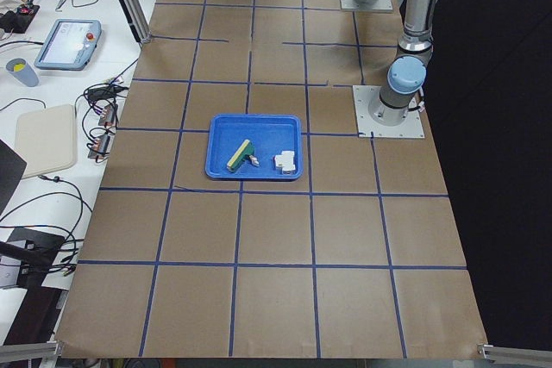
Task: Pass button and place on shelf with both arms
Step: 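Move the right gripper onto the button's base beside the left gripper, then close the right gripper on the button base below the left gripper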
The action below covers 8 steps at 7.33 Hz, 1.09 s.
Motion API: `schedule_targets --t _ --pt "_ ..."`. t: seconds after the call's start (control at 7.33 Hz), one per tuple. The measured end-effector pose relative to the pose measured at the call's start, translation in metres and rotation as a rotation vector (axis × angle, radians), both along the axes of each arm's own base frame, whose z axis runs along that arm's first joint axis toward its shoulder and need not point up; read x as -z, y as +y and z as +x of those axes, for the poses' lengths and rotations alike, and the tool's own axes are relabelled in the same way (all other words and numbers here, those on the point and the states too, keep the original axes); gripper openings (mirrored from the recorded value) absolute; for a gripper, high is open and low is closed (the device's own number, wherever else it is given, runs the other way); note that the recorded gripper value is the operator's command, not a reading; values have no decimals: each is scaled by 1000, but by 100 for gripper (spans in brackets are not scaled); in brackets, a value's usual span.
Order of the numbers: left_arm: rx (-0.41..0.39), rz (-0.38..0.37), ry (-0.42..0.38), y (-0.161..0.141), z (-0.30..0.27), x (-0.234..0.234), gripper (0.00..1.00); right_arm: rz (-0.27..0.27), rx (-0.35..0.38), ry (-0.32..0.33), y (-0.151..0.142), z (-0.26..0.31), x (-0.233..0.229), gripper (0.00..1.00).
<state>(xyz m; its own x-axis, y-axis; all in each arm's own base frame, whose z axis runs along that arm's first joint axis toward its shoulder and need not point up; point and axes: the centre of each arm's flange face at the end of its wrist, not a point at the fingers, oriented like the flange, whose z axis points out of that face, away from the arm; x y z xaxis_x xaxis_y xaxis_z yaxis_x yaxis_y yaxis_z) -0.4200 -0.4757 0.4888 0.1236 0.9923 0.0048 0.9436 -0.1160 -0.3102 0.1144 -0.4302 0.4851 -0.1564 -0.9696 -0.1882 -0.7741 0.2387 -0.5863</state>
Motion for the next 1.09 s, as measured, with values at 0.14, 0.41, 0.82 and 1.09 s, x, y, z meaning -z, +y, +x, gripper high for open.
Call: schedule_targets --t 0.14,0.41,0.82,1.09 --pt "-2 -3 2 2 1 -3 0 -28 -14 -15 -2 1 -2 98" --pt "3 -6 1 13 3 -11 0 -75 -22 -18 -7 0 -4 98" --pt "3 -2 -2 17 4 -13 0 -97 -21 -17 -10 -1 -7 98" --pt "3 4 -9 18 2 -10 0 -119 -17 -13 -11 -2 -11 98"
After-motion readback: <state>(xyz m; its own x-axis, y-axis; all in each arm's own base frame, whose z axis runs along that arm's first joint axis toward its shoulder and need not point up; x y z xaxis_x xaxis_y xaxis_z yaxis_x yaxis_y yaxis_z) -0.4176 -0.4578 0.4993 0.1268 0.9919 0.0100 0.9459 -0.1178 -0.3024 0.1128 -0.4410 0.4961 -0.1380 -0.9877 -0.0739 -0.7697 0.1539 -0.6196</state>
